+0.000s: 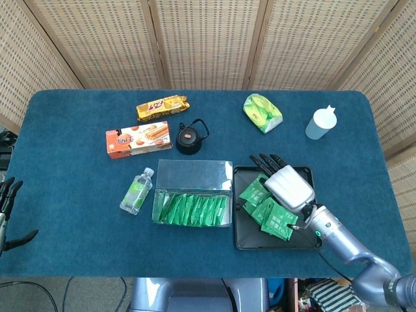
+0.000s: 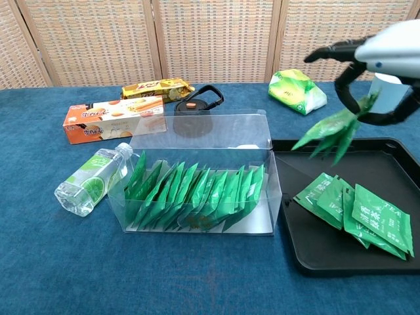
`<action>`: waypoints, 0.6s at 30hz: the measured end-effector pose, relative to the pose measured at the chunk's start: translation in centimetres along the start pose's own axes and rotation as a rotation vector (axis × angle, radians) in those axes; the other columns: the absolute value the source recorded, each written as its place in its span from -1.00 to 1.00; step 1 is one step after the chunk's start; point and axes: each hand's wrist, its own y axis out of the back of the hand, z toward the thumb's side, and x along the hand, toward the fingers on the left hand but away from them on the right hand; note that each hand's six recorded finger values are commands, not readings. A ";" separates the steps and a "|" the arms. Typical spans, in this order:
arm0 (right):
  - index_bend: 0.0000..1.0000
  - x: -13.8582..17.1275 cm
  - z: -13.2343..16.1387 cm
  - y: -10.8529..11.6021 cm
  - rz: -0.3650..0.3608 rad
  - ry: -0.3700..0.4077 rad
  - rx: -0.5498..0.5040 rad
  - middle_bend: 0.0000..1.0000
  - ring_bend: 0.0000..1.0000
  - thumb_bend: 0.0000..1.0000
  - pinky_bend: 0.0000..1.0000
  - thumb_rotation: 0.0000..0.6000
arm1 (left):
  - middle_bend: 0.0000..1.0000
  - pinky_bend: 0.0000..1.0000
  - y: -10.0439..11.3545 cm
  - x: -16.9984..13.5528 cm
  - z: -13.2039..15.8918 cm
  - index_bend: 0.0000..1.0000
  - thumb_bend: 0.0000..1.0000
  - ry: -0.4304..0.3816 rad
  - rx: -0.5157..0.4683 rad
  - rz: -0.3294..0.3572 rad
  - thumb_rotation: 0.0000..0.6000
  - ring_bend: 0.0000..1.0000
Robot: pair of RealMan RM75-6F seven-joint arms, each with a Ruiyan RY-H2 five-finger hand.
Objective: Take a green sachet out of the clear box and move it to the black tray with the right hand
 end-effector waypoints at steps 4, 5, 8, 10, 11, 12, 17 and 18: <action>0.39 1.2 -1.3 -1.9 0.031 -0.026 -0.007 -0.83 -1.00 0.15 -0.59 1.00 | -1.00 -1.00 -0.1 -0.1 0.1 -1.00 -0.73 -0.003 0.003 -0.001 1.00 -1.00; 0.28 1.4 -1.4 -2.2 0.036 -0.028 -0.011 -0.84 -1.00 0.14 -0.58 1.00 | -1.00 -1.00 -0.1 -0.1 0.1 -1.00 -0.73 -0.003 0.003 -0.002 1.00 -1.00; -0.50 2.0 -1.9 -3.0 0.046 -0.037 -0.013 -0.94 -1.00 -0.11 -0.57 1.00 | -1.00 -1.00 -0.1 -0.1 0.2 -1.00 -0.73 -0.004 0.004 -0.002 1.00 -1.00; -0.84 2.2 -2.1 -3.1 0.051 -0.055 -0.016 -1.00 -1.00 -0.37 -0.58 1.00 | -1.00 -1.00 -0.1 -0.1 0.2 -1.00 -0.73 -0.004 0.004 -0.001 1.00 -1.00; -0.90 2.2 -2.2 -3.0 0.051 -0.061 -0.016 -1.00 -1.00 -0.44 -0.60 1.00 | -1.00 -1.00 -0.1 -0.1 0.2 -1.00 -0.73 -0.005 0.003 -0.001 1.00 -1.00; -0.96 2.3 -2.4 -3.0 0.049 -0.072 -0.017 -1.00 -1.00 -0.54 -0.62 1.00 | -1.00 -1.00 -0.1 -0.1 0.2 -1.00 -0.73 -0.005 0.003 -0.001 1.00 -1.00; -1.00 3.0 -3.1 -1.4 -0.004 -0.117 -0.044 -1.00 -1.00 -0.65 -0.68 1.00 | -1.00 -1.00 0.0 -0.1 0.1 -1.00 -0.73 -0.004 0.001 0.001 1.00 -1.00; -1.00 3.2 -3.3 -1.1 -0.017 -0.125 -0.053 -1.00 -1.00 -0.66 -0.69 1.00 | -1.00 -1.00 0.0 -0.1 0.1 -1.00 -0.73 -0.004 0.001 0.002 1.00 -1.00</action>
